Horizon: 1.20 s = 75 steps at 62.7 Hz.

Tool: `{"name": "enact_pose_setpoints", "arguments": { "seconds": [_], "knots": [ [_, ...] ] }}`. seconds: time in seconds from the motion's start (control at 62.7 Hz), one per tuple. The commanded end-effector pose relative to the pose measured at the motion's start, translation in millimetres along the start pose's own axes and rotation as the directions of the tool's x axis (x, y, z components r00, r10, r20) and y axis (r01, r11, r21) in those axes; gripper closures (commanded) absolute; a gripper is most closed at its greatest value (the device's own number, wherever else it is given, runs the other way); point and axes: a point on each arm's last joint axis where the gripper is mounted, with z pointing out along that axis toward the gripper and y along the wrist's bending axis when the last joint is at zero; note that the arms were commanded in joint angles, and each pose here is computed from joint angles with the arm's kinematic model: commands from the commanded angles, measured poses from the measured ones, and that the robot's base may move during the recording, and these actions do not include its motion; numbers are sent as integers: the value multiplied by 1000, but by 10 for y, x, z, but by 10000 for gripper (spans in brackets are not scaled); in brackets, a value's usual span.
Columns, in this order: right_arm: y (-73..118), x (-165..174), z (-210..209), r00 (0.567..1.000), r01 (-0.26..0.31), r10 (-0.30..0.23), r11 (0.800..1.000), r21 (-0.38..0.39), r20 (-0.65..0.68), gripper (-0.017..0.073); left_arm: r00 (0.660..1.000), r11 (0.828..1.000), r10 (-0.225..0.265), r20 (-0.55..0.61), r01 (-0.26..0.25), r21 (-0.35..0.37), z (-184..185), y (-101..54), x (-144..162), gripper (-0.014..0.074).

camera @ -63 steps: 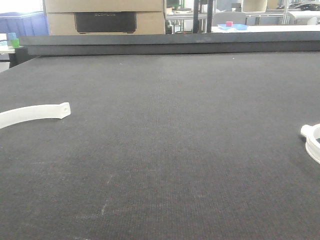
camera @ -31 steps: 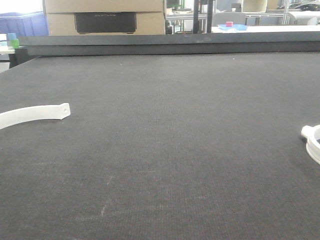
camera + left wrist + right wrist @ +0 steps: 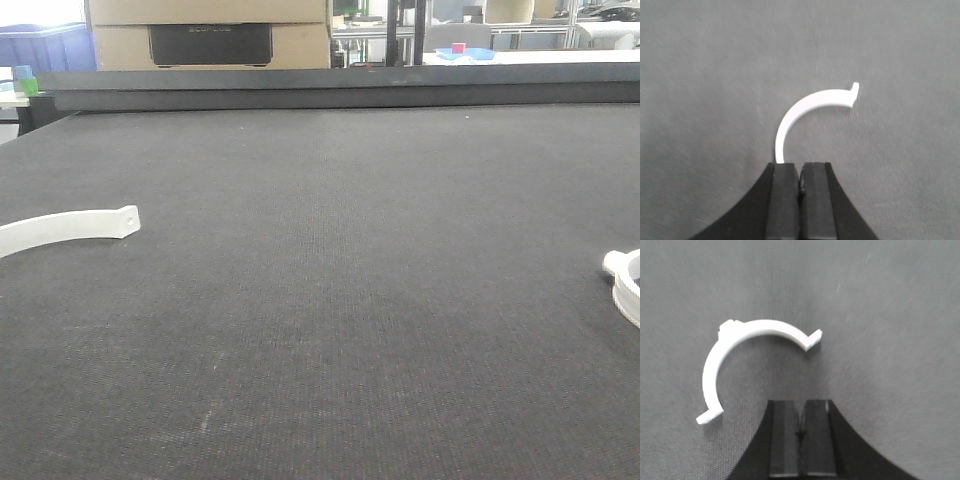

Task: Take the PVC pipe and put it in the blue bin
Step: 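Lower left and right grippers onto the edges of the white arcs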

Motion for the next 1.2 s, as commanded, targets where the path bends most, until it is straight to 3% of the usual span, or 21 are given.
{"name": "enact_pose_setpoints", "arguments": {
  "seconds": [0.0,0.192,0.255,0.367,0.463,0.67,0.782,0.846,0.894,0.974,1.037,1.181],
  "knots": [
    [41,-116,172,999,-35,35,999,-40,-2,727,999,999,-32,-34,33,29,147,-22,-37,704],
    [169,-297,544,982,-189,190,968,-166,-13,727,987,991,-98,-129,108,76,415,-63,-35,704],
    [184,-297,646,979,-203,194,965,-164,-68,727,981,988,-113,-157,128,86,474,-73,-26,704],
    [251,-251,796,969,-202,172,966,-163,-180,727,973,986,-121,-195,141,92,517,-82,-3,704],
    [410,-249,817,969,-151,107,970,-192,-223,727,973,985,-122,-195,142,93,517,-83,-4,704],
    [883,-311,669,984,-52,-1,954,-294,-180,727,972,985,-123,-201,144,94,516,-86,2,704],
    [1038,-357,618,985,9,-64,948,-319,-162,727,970,985,-122,-210,144,94,514,-87,10,704],
    [1052,-371,652,981,46,-97,956,-289,-166,727,970,985,-122,-210,144,94,514,-87,10,704],
    [1021,-364,701,977,44,-92,969,-244,-190,727,970,985,-122,-210,144,94,514,-87,10,704],
    [918,-325,816,963,23,-48,995,-96,-264,727,970,985,-122,-210,144,94,514,-87,10,704],
    [860,-290,878,949,-9,9,1000,-1,-315,727,970,985,-122,-210,144,94,514,-87,10,704],
    [901,-298,942,948,-56,48,998,-16,-316,727,970,985,-122,-210,144,94,514,-87,10,704]
  ]
}}
